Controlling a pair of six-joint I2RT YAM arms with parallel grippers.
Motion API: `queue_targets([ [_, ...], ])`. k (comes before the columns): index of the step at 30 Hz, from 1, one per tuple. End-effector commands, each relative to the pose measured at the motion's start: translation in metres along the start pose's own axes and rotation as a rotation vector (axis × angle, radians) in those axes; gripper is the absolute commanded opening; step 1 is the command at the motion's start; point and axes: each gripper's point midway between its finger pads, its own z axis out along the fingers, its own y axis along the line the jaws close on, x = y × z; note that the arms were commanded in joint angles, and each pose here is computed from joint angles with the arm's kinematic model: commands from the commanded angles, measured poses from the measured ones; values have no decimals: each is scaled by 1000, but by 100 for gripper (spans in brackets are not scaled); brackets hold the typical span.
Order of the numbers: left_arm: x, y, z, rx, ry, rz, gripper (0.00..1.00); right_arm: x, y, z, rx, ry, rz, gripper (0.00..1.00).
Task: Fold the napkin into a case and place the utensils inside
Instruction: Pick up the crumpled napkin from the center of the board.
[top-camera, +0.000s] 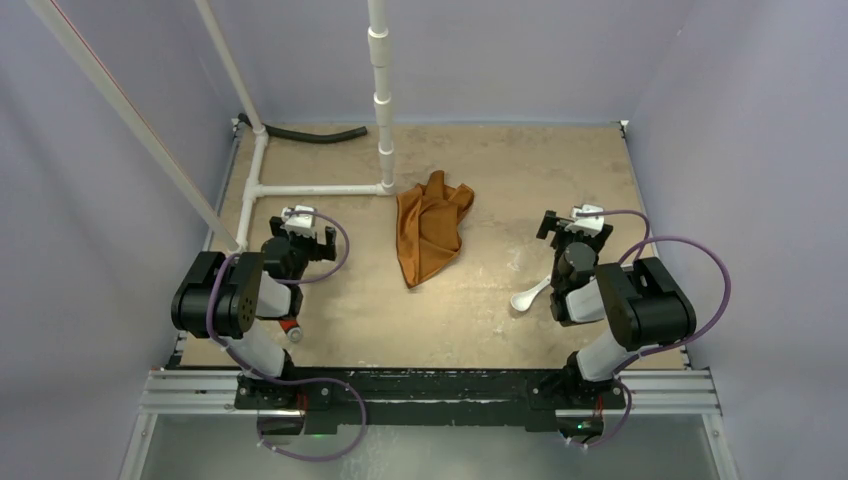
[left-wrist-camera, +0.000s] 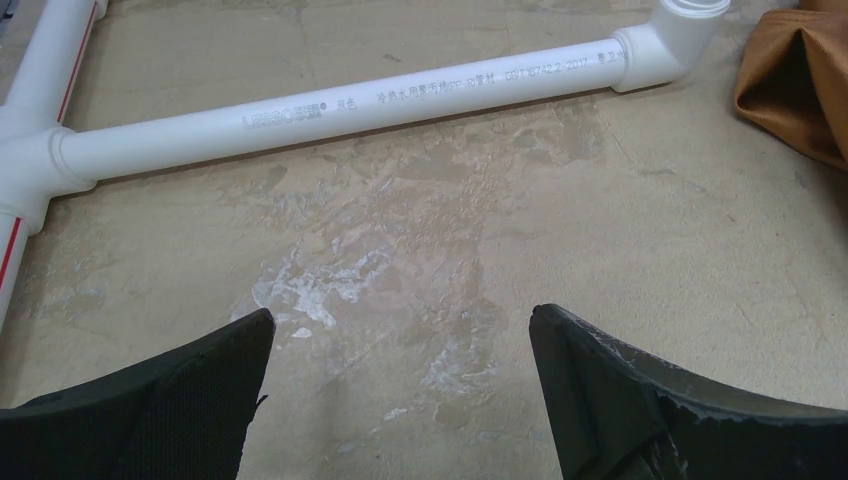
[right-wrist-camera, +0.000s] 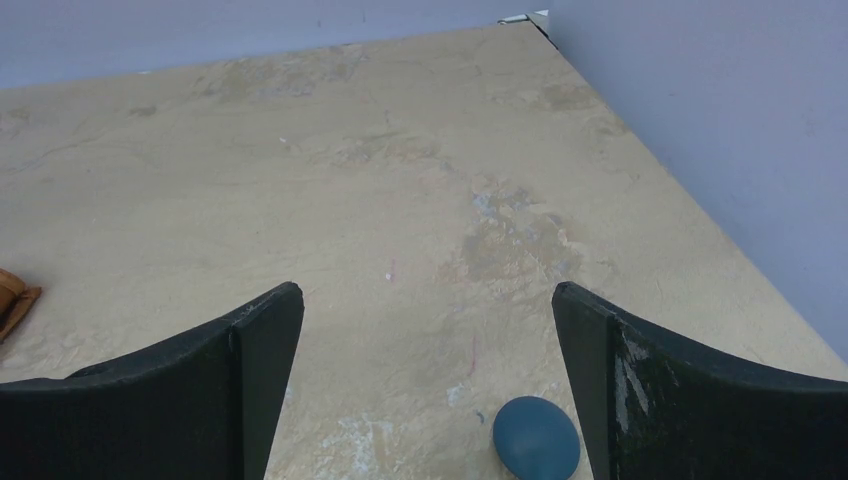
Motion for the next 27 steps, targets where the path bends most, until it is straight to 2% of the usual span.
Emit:
queue_targets([
  [1,-25,4,6,-3,-87,-3,99,-40,7,7,-14,-140,71,99],
  [6,-24,4,7,2,-80,-3,99,-41,6,7,-9,-144,65,99],
  [9,-31,1,8,29,-88,-15,95,-51,-1,0,22,-196,75,99],
  [10,-36,9,12,10,-81,-28,98,-55,-2,-4,27,-211,63,99],
  [13,-60,20,31,6,42,-25,99,-75,-8,-16,65,-257,76,99],
  [14,-86,22,41,24,50,-4,99,-82,-8,-14,98,-242,79,99],
  [16,-99,17,41,90,147,40,99,-111,-1,0,115,-223,95,99],
  [17,-108,13,38,131,171,77,99,-115,0,2,114,-188,90,99],
  [21,-134,-7,18,287,253,131,99,-174,30,13,6,-148,280,99],
  [24,-131,-43,0,417,357,250,99,-165,34,18,47,37,565,99],
  [25,-129,-58,-7,454,380,312,99,-164,40,21,10,99,615,99],
  [27,-121,-82,-20,525,412,398,99,-159,60,24,-125,191,608,99],
])
